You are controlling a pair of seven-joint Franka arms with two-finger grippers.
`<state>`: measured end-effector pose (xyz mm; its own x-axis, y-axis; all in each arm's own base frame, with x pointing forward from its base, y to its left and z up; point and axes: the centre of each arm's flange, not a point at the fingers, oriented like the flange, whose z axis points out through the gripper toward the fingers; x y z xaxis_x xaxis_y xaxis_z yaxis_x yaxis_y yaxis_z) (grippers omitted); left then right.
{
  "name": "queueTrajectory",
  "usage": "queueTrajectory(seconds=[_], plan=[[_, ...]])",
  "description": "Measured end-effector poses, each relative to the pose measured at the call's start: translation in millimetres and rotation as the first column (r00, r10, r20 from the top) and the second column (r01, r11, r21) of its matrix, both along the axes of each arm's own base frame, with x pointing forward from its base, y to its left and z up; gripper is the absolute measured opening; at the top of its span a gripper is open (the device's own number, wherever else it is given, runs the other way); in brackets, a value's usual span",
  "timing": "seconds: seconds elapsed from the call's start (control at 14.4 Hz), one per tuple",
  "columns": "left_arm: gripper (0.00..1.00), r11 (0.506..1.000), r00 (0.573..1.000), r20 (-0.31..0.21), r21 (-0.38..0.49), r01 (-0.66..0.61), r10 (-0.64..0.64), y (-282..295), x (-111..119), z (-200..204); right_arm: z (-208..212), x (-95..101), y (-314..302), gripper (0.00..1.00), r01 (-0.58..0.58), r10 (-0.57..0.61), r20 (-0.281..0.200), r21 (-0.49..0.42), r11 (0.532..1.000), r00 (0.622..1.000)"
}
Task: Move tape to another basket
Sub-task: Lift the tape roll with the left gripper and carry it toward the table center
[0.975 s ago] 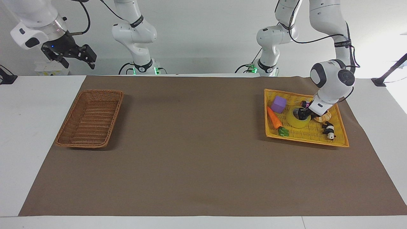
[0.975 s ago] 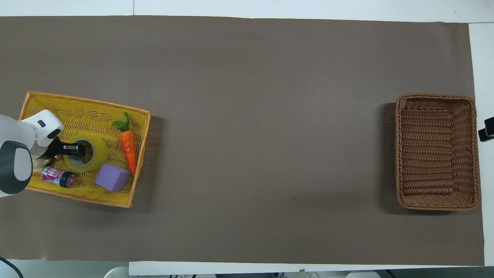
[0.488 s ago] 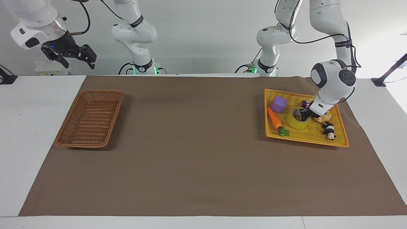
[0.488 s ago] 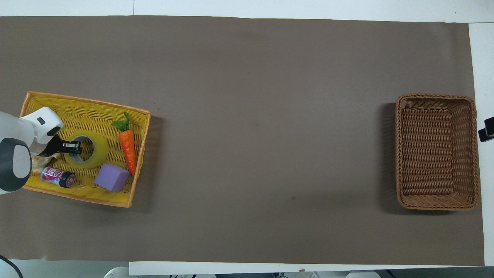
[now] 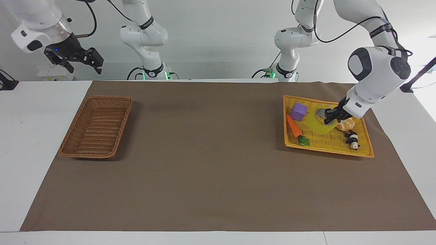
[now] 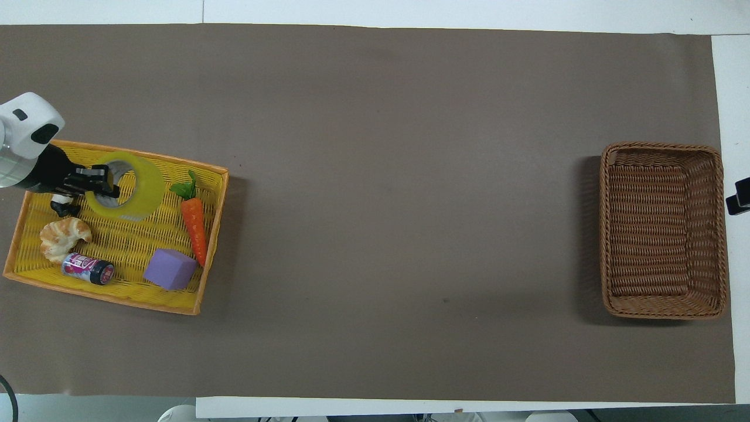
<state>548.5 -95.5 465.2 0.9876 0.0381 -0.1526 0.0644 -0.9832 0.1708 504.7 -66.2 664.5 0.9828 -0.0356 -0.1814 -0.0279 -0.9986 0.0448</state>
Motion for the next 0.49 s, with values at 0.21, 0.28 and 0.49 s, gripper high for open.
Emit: queueTrajectory(seconds=[0.21,0.28,0.49], plan=[[0.22,0.995,0.995,-0.033,-0.011,-0.095,0.094,-143.1,-35.7,1.6,0.0,0.0,0.0,1.00,0.000,0.000,0.000,0.000,1.000,1.000],[0.22,0.986,0.987,-0.047,-0.057,-0.157,0.155,-183.4,-48.9,4.3,0.0,0.0,0.0,1.00,0.000,0.000,0.000,0.000,1.000,1.000],[0.22,0.949,0.965,-0.083,-0.179,-0.260,0.249,-243.1,-69.3,11.8,0.0,0.0,0.0,1.00,0.000,0.000,0.000,0.000,1.000,1.000]])
